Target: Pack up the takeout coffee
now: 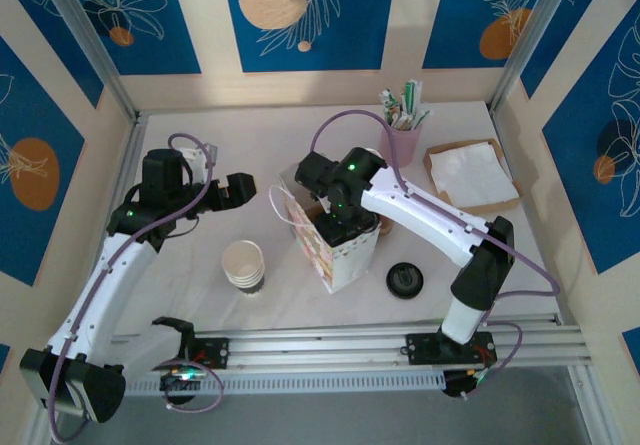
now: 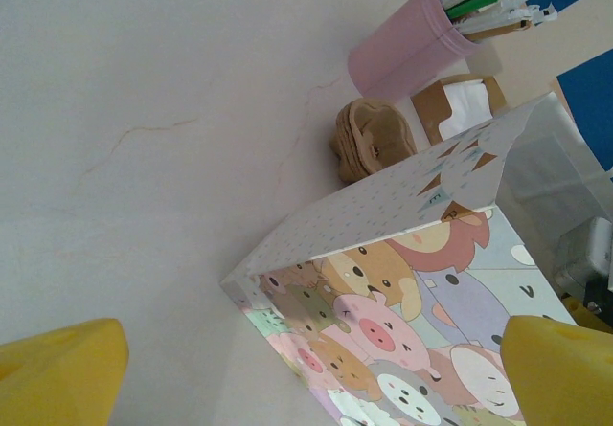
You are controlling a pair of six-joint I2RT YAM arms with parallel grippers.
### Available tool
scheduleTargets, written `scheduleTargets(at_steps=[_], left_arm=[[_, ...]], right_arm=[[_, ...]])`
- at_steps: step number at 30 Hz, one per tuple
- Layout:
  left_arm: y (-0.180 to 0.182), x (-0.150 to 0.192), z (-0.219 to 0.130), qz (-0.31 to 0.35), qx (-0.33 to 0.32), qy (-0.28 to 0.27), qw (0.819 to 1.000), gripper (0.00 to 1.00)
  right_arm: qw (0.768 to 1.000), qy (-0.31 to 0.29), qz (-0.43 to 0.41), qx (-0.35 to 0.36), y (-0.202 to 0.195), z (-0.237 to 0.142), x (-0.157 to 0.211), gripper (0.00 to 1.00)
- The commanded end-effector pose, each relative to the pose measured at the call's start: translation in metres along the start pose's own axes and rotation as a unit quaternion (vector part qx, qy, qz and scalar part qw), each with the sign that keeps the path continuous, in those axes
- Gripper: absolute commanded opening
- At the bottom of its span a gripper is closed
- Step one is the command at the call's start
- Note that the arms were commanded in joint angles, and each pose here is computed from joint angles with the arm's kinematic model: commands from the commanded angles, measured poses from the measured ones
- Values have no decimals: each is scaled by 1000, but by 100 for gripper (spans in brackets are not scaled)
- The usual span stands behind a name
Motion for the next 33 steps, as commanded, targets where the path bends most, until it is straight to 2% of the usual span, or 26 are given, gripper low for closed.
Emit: scheduleTargets(at_steps=[1,18,33], left_arm=[[3,0,-4,2,-8,-5,1000,100],[2,0,-4,3,-7,-4,1000,100],[2,0,-4,2,-7,-5,1000,100]], right_arm=[[1000,-5,-7,-11,-2,-6,6,61],[1000,-21,-5,-13,-5,0,3,61],[1000,-13,-4,-12,-6,7,4,61]])
Point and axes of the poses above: each hand's point on the last joint's axis, 136 mm out from that joint toward the fingers, its own z axis out along the fingers, its own y axis along the line the jaws close on, x = y × z, the point moved 4 cm from there along -z, back along the fingers, and after that the axes turned 15 degrees about z, right-handed, at the moved point
